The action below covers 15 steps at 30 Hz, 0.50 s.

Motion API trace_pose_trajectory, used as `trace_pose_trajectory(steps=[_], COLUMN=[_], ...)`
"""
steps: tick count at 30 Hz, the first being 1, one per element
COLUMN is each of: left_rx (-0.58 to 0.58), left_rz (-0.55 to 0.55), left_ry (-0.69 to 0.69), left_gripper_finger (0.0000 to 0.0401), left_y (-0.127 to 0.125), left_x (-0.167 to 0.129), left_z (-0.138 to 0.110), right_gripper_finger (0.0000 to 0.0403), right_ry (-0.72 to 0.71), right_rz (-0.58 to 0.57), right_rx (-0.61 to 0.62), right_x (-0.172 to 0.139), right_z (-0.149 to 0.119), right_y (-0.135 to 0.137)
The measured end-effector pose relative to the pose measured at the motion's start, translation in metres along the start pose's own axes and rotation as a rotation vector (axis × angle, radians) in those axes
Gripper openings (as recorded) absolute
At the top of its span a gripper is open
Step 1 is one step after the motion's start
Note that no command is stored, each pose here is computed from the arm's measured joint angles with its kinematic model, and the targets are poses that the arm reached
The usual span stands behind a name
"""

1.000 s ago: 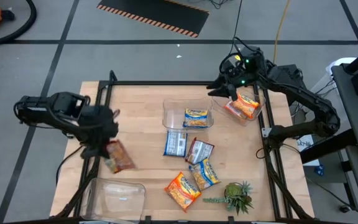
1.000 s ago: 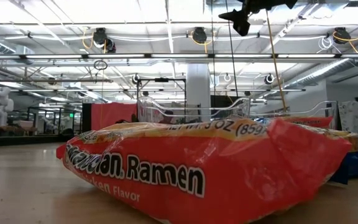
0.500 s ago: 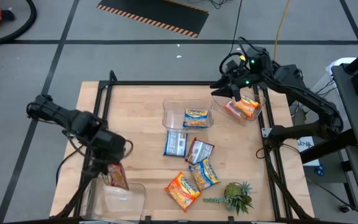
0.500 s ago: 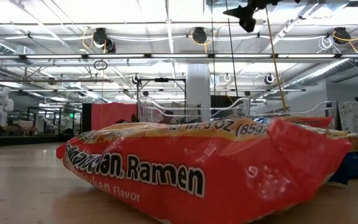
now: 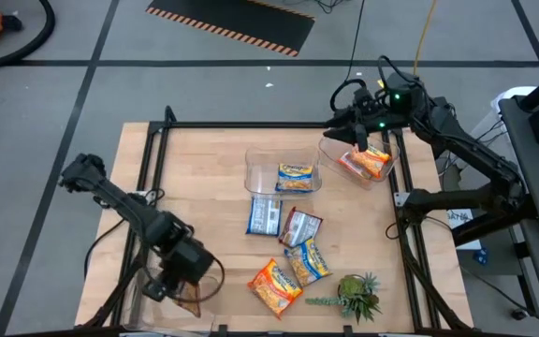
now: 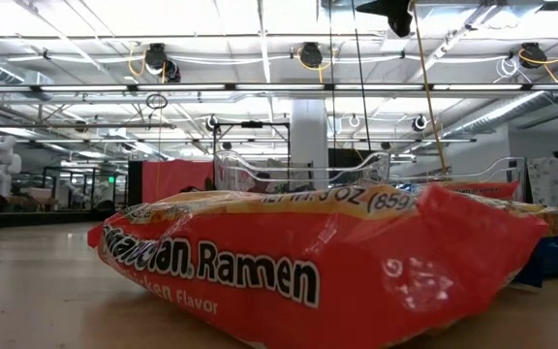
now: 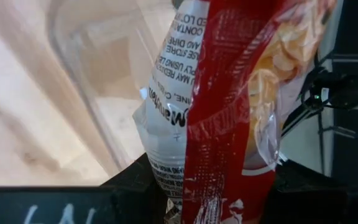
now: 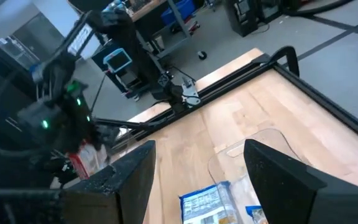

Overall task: Sort Maruchan noodles
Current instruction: Put the bottom red noodle pack into the bottom transparent bin

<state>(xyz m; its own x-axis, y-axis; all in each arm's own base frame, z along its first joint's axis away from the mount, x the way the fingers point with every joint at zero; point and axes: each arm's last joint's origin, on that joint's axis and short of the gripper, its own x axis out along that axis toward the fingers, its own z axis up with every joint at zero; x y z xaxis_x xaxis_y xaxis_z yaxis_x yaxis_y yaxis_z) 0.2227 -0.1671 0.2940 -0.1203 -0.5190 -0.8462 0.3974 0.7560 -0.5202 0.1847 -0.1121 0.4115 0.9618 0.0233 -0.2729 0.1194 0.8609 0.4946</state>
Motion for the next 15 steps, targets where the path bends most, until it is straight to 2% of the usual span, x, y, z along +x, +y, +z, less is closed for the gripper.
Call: trace_pose_trajectory(steps=[4, 7, 12, 15], left_rx=[-0.074, -0.107, -0.114, -0.186], left_rz=[-0.003, 0.003, 0.017, 0.030], left_ry=[0.080, 0.111, 0.057, 0.028], left_gripper_finger=[0.0136, 0.0136, 0.0136, 0.0136], left_y=[0.013, 0.025, 0.046, 0.059], left_x=[0.029, 0.038, 0.053, 0.057], left_z=[0.002, 0.003, 0.009, 0.007], right_gripper_finger=[0.0239, 0.0239, 0.0239, 0.0239], right_ry=[0.004, 0.015, 0.016, 0.021], right_rz=[0.001, 0.022, 0.005, 0.011], right_rx=[0.028, 0.035, 0.023, 0.024], right_x=[0.002, 0.004, 0.008, 0.009], right_z=[-0.002, -0.003, -0.006, -0.006], right_y=[0.004, 0.009, 0.014, 0.016])
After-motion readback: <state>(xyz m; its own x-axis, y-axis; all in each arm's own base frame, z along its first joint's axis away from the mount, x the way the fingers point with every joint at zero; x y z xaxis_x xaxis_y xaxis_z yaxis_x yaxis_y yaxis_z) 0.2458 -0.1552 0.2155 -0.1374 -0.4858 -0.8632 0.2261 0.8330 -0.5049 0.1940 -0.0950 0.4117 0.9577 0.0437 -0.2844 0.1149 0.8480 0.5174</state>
